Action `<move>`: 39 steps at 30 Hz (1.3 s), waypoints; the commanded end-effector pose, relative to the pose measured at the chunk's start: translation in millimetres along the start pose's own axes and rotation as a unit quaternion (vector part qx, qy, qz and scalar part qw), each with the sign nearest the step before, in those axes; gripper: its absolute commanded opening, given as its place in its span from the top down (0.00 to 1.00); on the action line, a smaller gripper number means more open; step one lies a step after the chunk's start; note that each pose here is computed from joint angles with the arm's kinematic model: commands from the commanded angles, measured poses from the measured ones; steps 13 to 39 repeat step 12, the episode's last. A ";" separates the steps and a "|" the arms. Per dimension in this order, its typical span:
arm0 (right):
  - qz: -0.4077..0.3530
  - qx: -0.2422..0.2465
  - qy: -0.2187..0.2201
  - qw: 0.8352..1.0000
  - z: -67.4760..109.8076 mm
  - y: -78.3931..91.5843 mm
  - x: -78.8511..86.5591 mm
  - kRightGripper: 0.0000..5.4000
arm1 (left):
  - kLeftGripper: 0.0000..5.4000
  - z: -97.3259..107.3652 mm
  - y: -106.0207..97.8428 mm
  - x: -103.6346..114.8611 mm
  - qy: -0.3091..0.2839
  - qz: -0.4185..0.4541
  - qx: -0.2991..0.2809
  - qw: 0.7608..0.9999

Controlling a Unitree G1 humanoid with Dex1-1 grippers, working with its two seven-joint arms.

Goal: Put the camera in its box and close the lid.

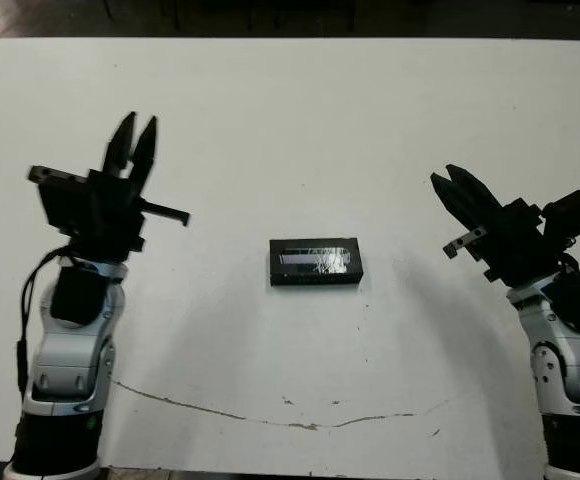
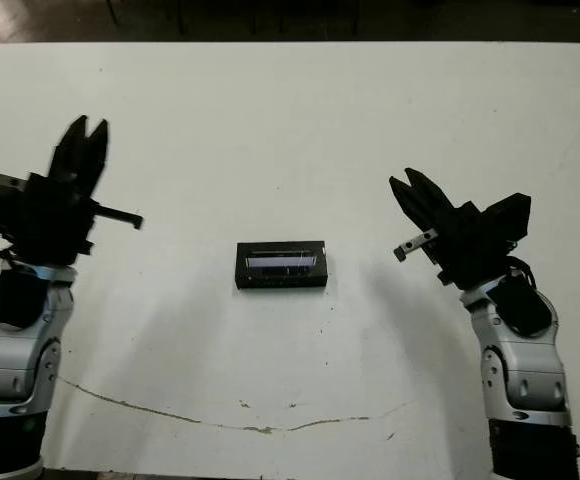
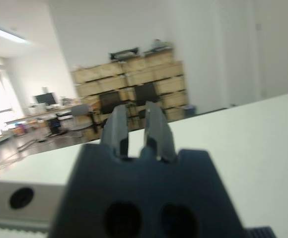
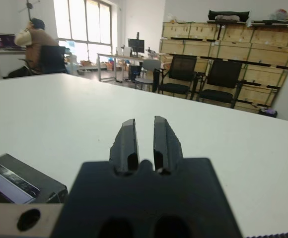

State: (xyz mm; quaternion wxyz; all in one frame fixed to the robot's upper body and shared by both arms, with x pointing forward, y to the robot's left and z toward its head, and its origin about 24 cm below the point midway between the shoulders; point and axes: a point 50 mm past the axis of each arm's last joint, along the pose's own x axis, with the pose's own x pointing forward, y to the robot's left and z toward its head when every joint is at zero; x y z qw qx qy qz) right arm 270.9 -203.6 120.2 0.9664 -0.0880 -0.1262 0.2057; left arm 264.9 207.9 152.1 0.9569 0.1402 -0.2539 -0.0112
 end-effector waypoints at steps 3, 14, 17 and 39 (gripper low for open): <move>-0.041 -0.010 0.022 0.999 -0.6 8.1 4.3 1.00 | 1.00 -20.4 0.4 -7.4 0.038 0.019 -0.016 0.999; -0.091 -0.019 0.014 0.996 1.1 13.1 9.6 1.00 | 1.00 -38.1 -10.7 -19.4 0.087 -0.007 -0.066 0.994; -0.091 -0.019 0.014 0.996 1.1 13.1 9.6 1.00 | 1.00 -38.1 -10.7 -19.4 0.087 -0.007 -0.066 0.994; -0.091 -0.019 0.014 0.996 1.1 13.1 9.6 1.00 | 1.00 -38.1 -10.7 -19.4 0.087 -0.007 -0.066 0.994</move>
